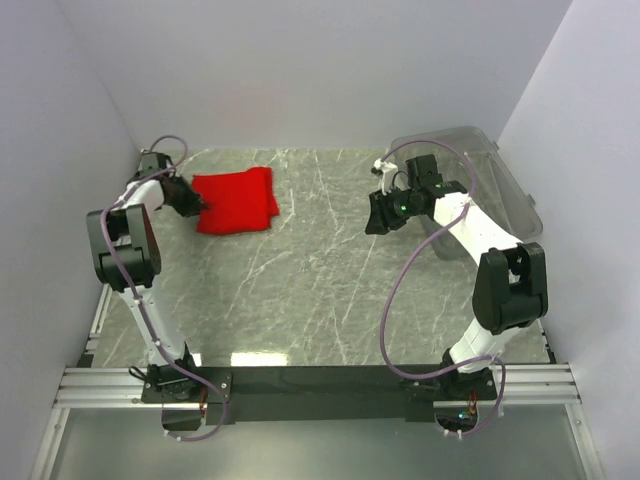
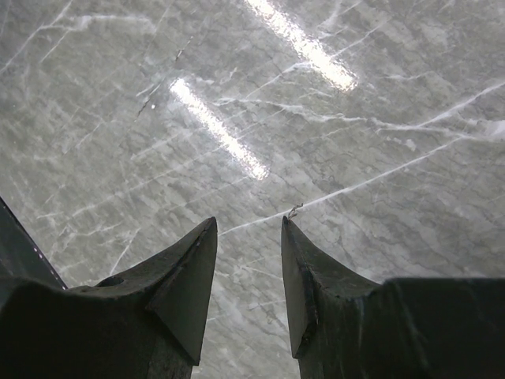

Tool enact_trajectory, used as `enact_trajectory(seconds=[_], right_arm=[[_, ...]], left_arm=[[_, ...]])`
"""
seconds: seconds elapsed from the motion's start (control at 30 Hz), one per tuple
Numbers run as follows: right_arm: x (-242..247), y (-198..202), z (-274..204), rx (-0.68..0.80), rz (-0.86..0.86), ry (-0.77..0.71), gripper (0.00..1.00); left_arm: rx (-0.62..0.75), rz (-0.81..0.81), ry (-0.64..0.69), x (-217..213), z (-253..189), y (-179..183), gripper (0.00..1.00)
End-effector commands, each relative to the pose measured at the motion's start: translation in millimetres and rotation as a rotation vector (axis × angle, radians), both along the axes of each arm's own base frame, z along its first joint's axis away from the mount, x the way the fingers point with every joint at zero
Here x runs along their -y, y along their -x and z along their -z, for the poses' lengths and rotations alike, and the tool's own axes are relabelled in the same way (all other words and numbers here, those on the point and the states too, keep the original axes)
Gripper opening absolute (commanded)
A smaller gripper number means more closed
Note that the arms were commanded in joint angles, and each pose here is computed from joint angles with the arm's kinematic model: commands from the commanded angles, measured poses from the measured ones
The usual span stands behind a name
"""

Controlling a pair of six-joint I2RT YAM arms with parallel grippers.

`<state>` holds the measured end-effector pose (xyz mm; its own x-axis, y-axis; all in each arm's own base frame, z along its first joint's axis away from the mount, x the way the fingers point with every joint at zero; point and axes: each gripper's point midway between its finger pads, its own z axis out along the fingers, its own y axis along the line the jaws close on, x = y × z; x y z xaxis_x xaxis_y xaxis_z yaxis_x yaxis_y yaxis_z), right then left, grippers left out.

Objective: Fold and stack the t-shirts
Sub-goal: Neatly place the folded tshirt to the corner

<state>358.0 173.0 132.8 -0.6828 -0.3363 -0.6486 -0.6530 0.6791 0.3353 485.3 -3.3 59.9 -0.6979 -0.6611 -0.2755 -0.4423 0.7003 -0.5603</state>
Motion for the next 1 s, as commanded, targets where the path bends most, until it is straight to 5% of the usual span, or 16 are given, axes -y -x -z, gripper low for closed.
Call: enact_trajectory(seconds=[0.0, 0.23, 0.43, 0.47, 0.6, 0.67, 0.87, 0.97], right_arm=[[3.9, -6.2, -20.4, 0.074, 0.012, -0.018, 0.45], [5.5, -7.8, -19.7, 0.071, 0.017, -0.02, 0.45], [5.2, -8.7, -19.0, 0.066, 0.016, -0.023, 0.45], [5.4, -8.8, -19.3, 0.066, 0.017, -0.022, 0.45], [6.4, -6.5, -21.6, 0.077, 0.011, -0.015, 0.45], [8.0, -5.3, -22.1, 0.079, 0.013, -0.01, 0.46], [9.3, -1.1, -24.7, 0.089, 0.007, -0.003, 0.45], [10.2, -0.4, -27.0, 0.092, 0.005, -0.001, 0.45]], left_arm=[[0.005, -0.041, -0.039, -32.8, -3.5, -2.0, 0.01], [-0.023, -0.237, -0.123, -120.1, -1.6, 21.5, 0.01], [-0.039, -0.246, -0.129, -137.5, 2.9, 25.7, 0.01], [-0.045, -0.241, -0.126, -136.9, 4.2, 25.9, 0.03], [0.028, -0.244, -0.161, -140.1, -21.0, 23.3, 0.51], [0.091, -0.249, -0.209, -143.6, -51.9, 24.2, 0.6], [0.178, -0.288, -0.369, -156.0, -124.8, 52.1, 0.67], [0.191, -0.267, -0.374, -145.6, -127.5, 71.1, 0.65]])
